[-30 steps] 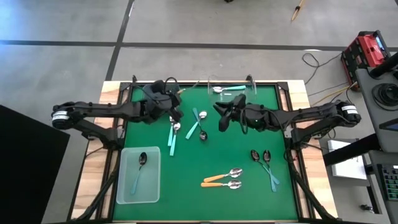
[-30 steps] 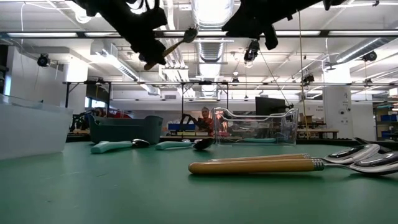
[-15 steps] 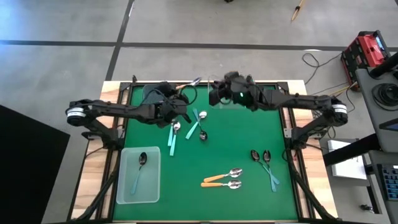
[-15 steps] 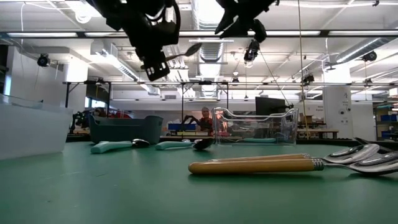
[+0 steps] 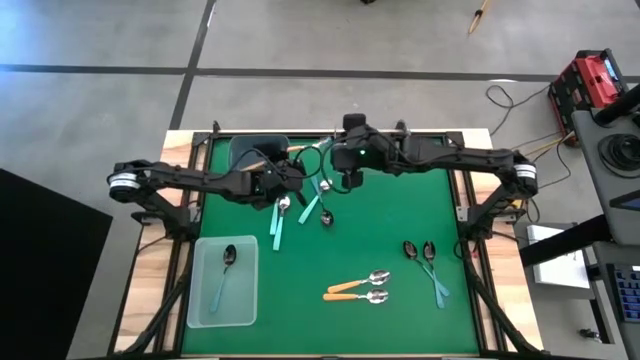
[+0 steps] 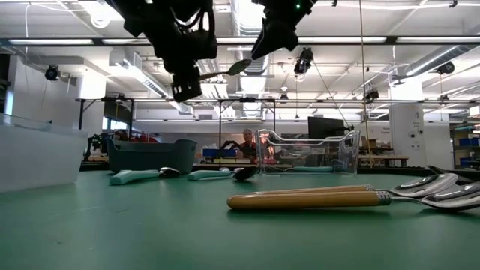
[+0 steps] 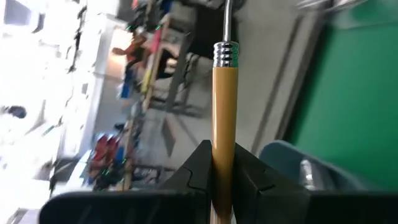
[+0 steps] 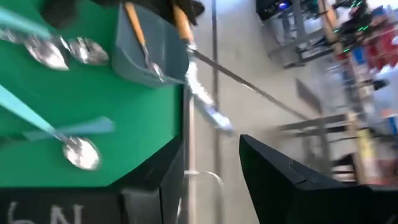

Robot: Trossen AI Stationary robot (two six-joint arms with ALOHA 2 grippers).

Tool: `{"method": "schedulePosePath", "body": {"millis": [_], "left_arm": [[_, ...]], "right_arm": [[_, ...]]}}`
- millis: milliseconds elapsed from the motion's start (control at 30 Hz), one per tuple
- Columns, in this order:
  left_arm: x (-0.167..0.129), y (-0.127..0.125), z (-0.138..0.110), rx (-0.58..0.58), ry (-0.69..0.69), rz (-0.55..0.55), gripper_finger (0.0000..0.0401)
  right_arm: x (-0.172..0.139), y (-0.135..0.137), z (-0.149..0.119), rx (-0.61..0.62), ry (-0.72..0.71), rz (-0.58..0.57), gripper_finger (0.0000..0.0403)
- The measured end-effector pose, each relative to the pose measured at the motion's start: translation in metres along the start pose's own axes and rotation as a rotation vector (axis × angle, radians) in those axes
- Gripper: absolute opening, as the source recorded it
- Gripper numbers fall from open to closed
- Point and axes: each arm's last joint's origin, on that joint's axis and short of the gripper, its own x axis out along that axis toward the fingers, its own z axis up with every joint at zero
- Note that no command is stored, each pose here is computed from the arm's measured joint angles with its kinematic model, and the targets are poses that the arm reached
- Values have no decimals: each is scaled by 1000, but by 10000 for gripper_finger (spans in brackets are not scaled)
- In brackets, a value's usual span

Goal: Sort silverware by color (type)
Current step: Put the yellow spoon into the gray bin

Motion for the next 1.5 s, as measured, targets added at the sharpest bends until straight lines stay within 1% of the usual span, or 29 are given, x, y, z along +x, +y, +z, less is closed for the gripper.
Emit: {"method": "schedulePosePath", "body": {"millis": [67,167,367,533,833,933,1067,1133,1233,1333,1500], "left_arm": [[-3,-3,0,17,-32,-58,14],[-4,-5,1,19,-61,-106,13],[-5,-4,2,14,-70,-117,13],[-5,-3,4,9,-79,-121,13],[-6,0,9,-19,-117,-158,18],[-6,0,9,-21,-117,-157,17],[-6,0,9,-2,-117,-155,17],[-6,1,9,-1,-117,-153,20],[-6,3,11,-44,-124,-137,35],[-6,4,12,-60,-127,-134,63],[-8,5,12,-59,-169,-199,123]], "right_arm": [[6,3,1,-58,21,-15,142],[12,6,0,-103,33,-5,138],[13,8,0,-131,33,4,129],[14,8,1,-144,-8,45,121],[18,11,2,-173,-12,57,107],[18,11,2,-174,-12,57,83],[18,14,0,-214,-6,88,23],[18,14,0,-218,-4,90,17],[18,14,0,-215,0,86,12],[18,14,0,-218,16,66,10],[17,15,-3,-240,56,57,9]]}}
